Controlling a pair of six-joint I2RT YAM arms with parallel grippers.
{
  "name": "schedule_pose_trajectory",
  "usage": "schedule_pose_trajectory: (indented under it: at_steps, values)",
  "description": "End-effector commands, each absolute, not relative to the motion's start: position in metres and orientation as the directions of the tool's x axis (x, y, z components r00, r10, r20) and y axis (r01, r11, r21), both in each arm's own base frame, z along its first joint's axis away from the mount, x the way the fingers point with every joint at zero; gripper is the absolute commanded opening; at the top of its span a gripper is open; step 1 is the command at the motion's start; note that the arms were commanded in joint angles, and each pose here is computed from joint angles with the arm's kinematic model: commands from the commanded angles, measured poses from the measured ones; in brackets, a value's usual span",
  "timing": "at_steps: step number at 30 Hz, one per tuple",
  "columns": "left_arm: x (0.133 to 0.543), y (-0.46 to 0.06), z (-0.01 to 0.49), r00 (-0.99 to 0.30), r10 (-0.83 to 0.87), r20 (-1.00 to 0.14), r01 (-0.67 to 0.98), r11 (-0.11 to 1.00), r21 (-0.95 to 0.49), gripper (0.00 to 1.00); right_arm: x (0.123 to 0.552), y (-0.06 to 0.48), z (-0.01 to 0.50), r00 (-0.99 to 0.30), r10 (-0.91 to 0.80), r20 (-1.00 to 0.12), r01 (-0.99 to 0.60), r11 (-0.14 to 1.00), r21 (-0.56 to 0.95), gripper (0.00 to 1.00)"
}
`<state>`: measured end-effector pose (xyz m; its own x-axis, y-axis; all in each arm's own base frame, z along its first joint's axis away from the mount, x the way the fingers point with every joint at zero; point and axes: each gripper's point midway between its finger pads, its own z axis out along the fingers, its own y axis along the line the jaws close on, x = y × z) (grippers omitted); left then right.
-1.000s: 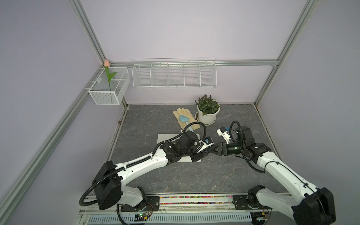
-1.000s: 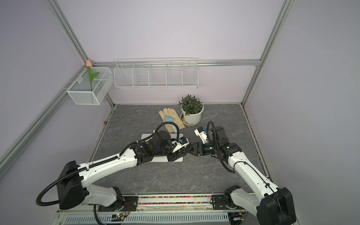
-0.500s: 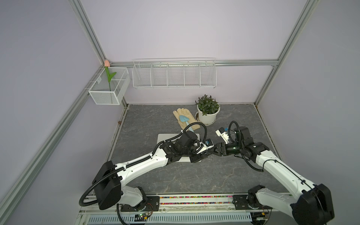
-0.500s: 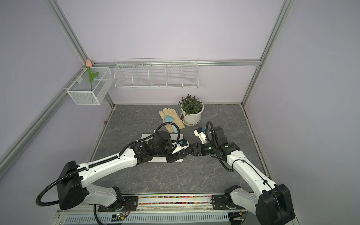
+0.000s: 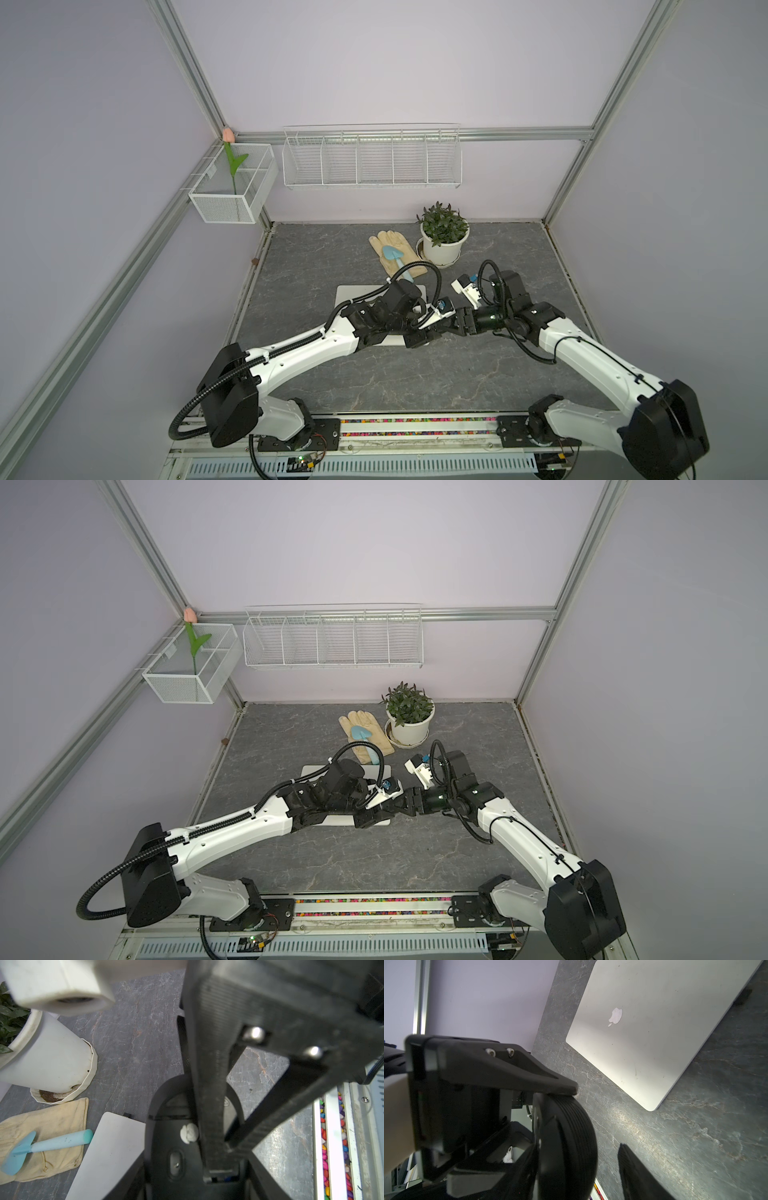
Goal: Insert the wireless mouse receiver into the laptop
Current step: Close the lid on the mouse.
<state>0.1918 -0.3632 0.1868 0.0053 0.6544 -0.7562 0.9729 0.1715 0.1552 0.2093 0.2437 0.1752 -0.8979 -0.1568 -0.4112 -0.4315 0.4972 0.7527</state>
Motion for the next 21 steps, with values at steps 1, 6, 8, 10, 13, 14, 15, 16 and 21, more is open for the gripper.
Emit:
schedule_pose_trajectory:
  at_steps: [1, 6, 8, 10, 13, 14, 15, 16, 21]
  values:
    - [0.199, -0.381, 0.25, 0.091, 0.516, -0.852, 0.959, 0.185, 0.215, 0.35, 0.211, 0.238, 0.151, -0.915, -0.153, -0.372, -0.39, 0.57, 0.723, 0.64]
    - [0.2, -0.376, 0.236, 0.073, 0.545, -0.835, 0.957, 0.198, 0.212, 0.35, 0.214, 0.239, 0.161, -0.904, -0.138, -0.405, -0.41, 0.554, 0.725, 0.66]
    - [0.203, -0.373, 0.226, 0.049, 0.561, -0.826, 0.953, 0.221, 0.206, 0.35, 0.217, 0.239, 0.172, -0.897, -0.114, -0.428, -0.418, 0.537, 0.733, 0.69]
    - [0.208, -0.37, 0.219, 0.017, 0.569, -0.822, 0.946, 0.258, 0.198, 0.35, 0.222, 0.236, 0.184, -0.887, -0.076, -0.455, -0.424, 0.522, 0.74, 0.71]
    - [0.211, -0.367, 0.209, -0.002, 0.579, -0.815, 0.94, 0.28, 0.196, 0.35, 0.232, 0.225, 0.201, -0.867, -0.009, -0.498, -0.428, 0.526, 0.735, 0.72]
    - [0.211, -0.367, 0.207, -0.006, 0.58, -0.815, 0.941, 0.28, 0.192, 0.35, 0.234, 0.22, 0.205, -0.86, 0.009, -0.51, -0.426, 0.534, 0.73, 0.72]
    - [0.211, -0.367, 0.205, -0.011, 0.583, -0.813, 0.941, 0.281, 0.188, 0.35, 0.236, 0.215, 0.209, -0.853, 0.024, -0.521, -0.427, 0.542, 0.724, 0.72]
    - [0.212, -0.368, 0.204, -0.016, 0.582, -0.813, 0.941, 0.283, 0.185, 0.35, 0.238, 0.211, 0.211, -0.848, 0.033, -0.528, -0.427, 0.548, 0.719, 0.72]
    - [0.214, -0.371, 0.201, -0.034, 0.58, -0.814, 0.943, 0.289, 0.166, 0.35, 0.243, 0.197, 0.222, -0.826, 0.063, -0.561, -0.429, 0.575, 0.696, 0.71]
